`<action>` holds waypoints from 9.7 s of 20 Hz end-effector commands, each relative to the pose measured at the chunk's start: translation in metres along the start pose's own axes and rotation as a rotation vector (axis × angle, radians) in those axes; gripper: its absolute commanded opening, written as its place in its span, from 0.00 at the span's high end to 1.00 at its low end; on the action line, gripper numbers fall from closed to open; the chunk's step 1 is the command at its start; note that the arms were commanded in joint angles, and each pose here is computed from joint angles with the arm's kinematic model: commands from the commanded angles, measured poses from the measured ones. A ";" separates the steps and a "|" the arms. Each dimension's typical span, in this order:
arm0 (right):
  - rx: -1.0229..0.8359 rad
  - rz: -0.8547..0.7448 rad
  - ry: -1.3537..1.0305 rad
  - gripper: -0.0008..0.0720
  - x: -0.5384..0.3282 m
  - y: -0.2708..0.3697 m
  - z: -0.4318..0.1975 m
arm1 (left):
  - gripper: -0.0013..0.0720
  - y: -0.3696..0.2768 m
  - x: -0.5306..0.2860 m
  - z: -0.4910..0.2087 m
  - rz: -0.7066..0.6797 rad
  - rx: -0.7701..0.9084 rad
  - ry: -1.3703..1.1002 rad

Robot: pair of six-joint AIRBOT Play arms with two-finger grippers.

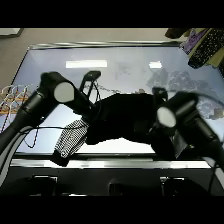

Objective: Fold the clothes and pants, and hang the long-sleeved shirts on hangers.

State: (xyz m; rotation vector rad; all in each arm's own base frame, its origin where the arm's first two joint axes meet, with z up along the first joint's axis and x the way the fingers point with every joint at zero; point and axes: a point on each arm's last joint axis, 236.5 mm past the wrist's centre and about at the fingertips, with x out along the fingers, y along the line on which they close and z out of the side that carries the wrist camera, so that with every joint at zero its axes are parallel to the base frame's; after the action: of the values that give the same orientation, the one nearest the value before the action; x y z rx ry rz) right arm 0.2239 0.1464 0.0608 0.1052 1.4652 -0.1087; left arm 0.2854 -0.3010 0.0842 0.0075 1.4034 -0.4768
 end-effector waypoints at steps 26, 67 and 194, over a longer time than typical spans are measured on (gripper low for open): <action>0.151 -0.140 0.048 0.40 0.037 -0.005 -0.005 | 0.94 -0.002 0.046 -0.006 -0.035 0.026 0.014; 0.147 -0.018 -0.230 0.94 0.003 -0.014 0.009 | 0.94 -0.005 0.008 -0.009 -0.034 -0.083 -0.095; 0.311 0.028 -0.250 0.94 0.035 -0.036 0.073 | 0.94 0.099 -0.108 -0.114 -0.260 0.819 -0.373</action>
State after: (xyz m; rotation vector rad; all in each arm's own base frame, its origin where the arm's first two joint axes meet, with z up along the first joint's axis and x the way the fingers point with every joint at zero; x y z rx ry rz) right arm 0.2914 0.0994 0.0363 0.3340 1.1913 -0.2991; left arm 0.2019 -0.1440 0.1346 0.4245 0.8114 -1.0804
